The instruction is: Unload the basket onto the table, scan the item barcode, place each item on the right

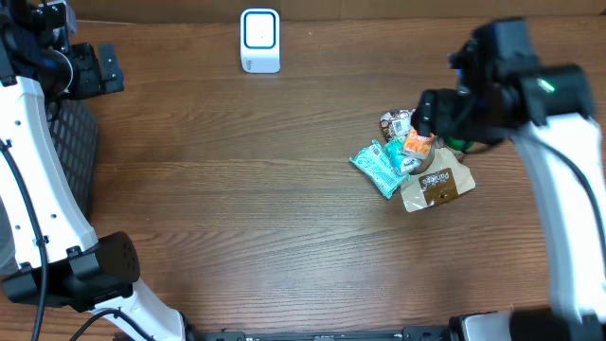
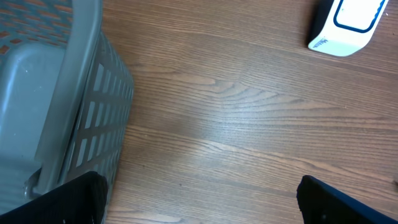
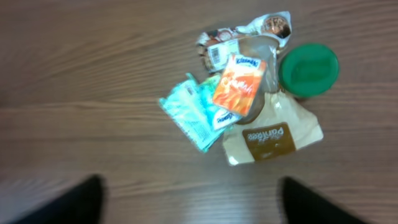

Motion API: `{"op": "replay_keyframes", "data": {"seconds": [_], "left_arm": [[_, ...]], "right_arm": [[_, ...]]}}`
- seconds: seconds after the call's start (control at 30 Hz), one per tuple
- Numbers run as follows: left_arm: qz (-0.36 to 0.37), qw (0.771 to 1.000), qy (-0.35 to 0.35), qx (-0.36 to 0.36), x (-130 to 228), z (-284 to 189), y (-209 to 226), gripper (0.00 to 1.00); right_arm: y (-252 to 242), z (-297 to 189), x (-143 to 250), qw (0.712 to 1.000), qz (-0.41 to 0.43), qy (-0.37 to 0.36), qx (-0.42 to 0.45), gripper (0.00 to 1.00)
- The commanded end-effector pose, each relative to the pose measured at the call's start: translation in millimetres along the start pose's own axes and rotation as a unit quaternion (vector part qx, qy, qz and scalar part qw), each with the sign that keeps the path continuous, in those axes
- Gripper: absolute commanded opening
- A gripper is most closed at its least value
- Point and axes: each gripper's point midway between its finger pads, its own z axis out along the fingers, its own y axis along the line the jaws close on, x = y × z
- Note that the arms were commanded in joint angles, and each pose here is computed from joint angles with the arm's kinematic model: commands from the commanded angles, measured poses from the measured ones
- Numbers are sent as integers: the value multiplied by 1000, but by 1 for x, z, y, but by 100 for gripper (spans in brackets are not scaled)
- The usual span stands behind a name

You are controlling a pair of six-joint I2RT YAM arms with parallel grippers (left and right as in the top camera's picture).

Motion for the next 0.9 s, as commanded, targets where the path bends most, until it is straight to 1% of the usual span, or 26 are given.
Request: {"op": "replay_keyframes", "data": {"seconds": [0.0, 0.2, 0.3, 0.4, 0.53, 0.6, 0.7, 0.87], "left_arm": [[10, 1000, -18, 3, -3, -12, -3, 99], [10, 1000, -18, 3, -3, -12, -3, 99], [10, 1000, -18, 3, -3, -12, -3, 99], [10, 1000, -18, 3, -3, -12, -3, 99], [10, 1000, -18, 3, -3, -12, -3, 99], [10, 1000, -18, 3, -3, -12, -3, 99], [10, 1000, -18, 3, -3, -12, -3, 100], [10, 1000, -18, 3, -3, -12, -3, 100]], "right_arm": [[14, -48, 13, 998, -4, -46, -41, 100], [24, -95, 55, 994, -12, -63, -85, 100], [25, -109, 64, 993, -15, -79, -92, 100], [25, -115, 69, 992, -17, -84, -93, 100], [20, -113, 83, 995, -11, -60, -82, 100], [18, -112, 81, 995, -11, -62, -76, 100], [15, -113, 71, 994, -14, -84, -65, 100], [-5, -109, 54, 993, -12, -119, -6, 100]]}}
